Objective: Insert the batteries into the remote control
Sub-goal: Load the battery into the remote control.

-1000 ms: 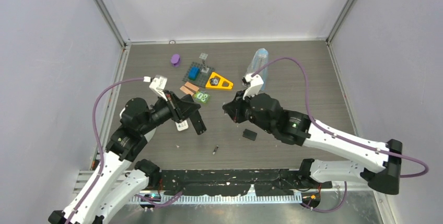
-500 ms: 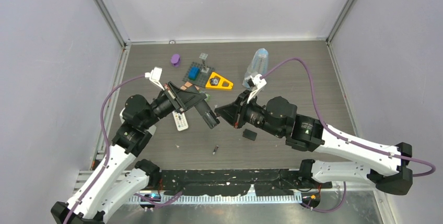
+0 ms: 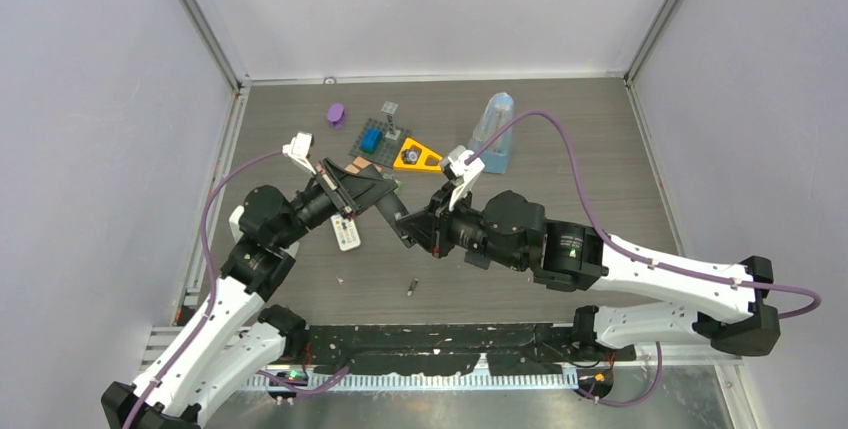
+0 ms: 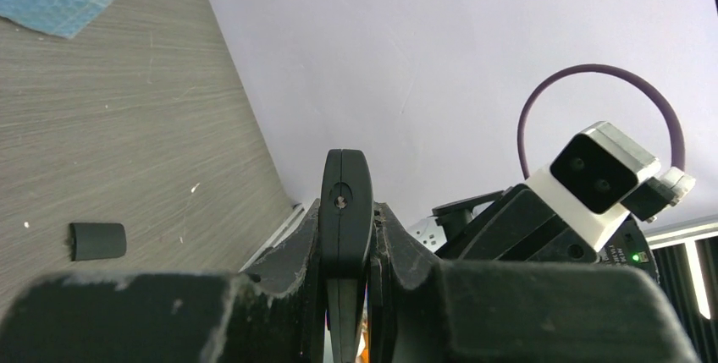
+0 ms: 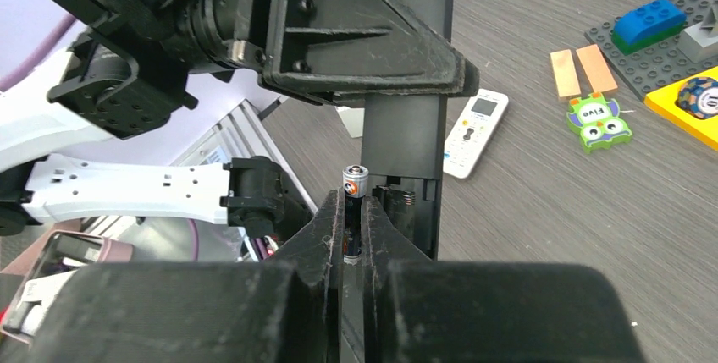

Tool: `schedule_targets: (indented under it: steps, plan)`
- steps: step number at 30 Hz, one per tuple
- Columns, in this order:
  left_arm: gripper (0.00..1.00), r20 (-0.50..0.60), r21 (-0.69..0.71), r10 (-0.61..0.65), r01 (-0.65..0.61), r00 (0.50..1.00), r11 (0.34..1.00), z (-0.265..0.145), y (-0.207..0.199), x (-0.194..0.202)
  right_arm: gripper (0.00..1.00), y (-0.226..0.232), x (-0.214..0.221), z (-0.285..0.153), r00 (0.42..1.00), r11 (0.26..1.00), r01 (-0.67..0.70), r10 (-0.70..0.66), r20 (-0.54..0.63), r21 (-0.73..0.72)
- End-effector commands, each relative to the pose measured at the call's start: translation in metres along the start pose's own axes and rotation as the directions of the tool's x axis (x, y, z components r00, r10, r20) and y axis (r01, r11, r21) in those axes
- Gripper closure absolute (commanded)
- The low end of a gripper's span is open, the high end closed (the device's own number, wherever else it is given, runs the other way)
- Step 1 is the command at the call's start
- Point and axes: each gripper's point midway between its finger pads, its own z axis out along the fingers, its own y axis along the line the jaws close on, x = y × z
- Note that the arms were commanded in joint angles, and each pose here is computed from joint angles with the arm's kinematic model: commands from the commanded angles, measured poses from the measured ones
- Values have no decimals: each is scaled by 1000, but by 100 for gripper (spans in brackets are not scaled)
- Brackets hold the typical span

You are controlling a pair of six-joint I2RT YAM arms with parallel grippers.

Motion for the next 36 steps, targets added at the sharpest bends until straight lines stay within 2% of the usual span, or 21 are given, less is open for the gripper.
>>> schedule_targets:
  steps: [1, 9, 15, 21, 27, 32, 36]
  plan:
    - [100, 3, 95, 24, -24, 1000, 995, -1, -23, -3, 94, -2, -16, -2, 998, 998, 48, -49, 29, 43]
    - [100, -2, 106, 30, -30, 1000, 994, -1, -25, -2, 93, -11, -10, 1, 995, 991, 99, -99, 3, 86]
    - [100, -6, 108, 31, -30, 1000, 994, 0, -25, -2, 92, -7, -5, 3, 991, 989, 132, -131, -17, 59]
    - [100, 6, 141, 47, -47, 999, 989, 1, -30, -4, 85, 2, 11, 1, 983, 986, 164, -165, -81, -19]
    - [100, 12, 181, 53, -54, 999, 982, 1, -35, -5, 82, -5, 21, -1, 972, 982, 188, -185, -142, 2]
    - [100, 9, 178, 51, -52, 999, 983, 1, -33, -4, 80, -5, 19, -1, 976, 985, 171, -168, -137, 9]
    - [100, 7, 174, 52, -52, 999, 983, 1, -31, -3, 67, -4, 5, -2, 984, 988, 148, -144, -107, 37]
